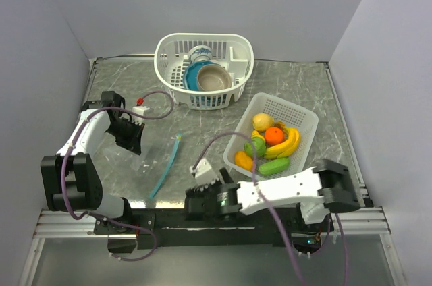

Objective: Open the zip-top bag and remove the fake food

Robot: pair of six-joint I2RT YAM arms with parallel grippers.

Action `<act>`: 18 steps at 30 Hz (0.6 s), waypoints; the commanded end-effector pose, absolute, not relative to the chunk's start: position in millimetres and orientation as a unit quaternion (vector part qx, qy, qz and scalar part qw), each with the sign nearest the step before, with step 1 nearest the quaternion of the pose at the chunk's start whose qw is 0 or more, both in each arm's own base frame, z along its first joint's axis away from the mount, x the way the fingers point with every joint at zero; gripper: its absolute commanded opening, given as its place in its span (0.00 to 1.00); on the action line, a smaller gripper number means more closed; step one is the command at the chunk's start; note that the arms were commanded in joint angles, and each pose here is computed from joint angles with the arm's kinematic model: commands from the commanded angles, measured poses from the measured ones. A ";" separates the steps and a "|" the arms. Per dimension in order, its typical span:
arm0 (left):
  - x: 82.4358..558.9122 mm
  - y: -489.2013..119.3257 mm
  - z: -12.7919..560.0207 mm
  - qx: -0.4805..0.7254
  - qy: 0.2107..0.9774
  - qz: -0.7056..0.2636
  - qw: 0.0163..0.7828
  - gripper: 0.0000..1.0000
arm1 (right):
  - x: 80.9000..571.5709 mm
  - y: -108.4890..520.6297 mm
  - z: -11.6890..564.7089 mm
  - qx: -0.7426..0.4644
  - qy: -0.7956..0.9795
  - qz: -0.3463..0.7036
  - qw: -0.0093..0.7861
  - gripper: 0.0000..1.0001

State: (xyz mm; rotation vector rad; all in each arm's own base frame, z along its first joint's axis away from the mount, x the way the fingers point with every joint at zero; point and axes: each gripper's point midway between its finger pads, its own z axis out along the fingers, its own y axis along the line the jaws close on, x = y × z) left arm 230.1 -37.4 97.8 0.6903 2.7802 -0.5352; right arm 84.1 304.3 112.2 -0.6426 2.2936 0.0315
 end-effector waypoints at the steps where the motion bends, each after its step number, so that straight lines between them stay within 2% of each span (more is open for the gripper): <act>1: 241.1 -39.2 110.0 0.240 0.944 -0.179 0.138 0.01 | 43.5 304.0 76.0 -0.265 0.917 0.031 0.297 1.00; 9: 239.5 -39.1 111.8 0.240 0.944 -0.181 0.137 0.01 | 62.6 330.2 68.5 -0.252 0.911 0.072 0.317 1.00; 14: 235.7 -38.7 112.5 0.244 0.943 -0.178 0.136 0.01 | 92.5 320.2 52.7 -0.238 0.912 0.021 0.335 1.00; 18: 236.6 -38.5 113.8 0.246 0.943 -0.177 0.140 0.01 | 101.5 315.9 62.2 -0.243 0.904 -0.011 0.351 1.00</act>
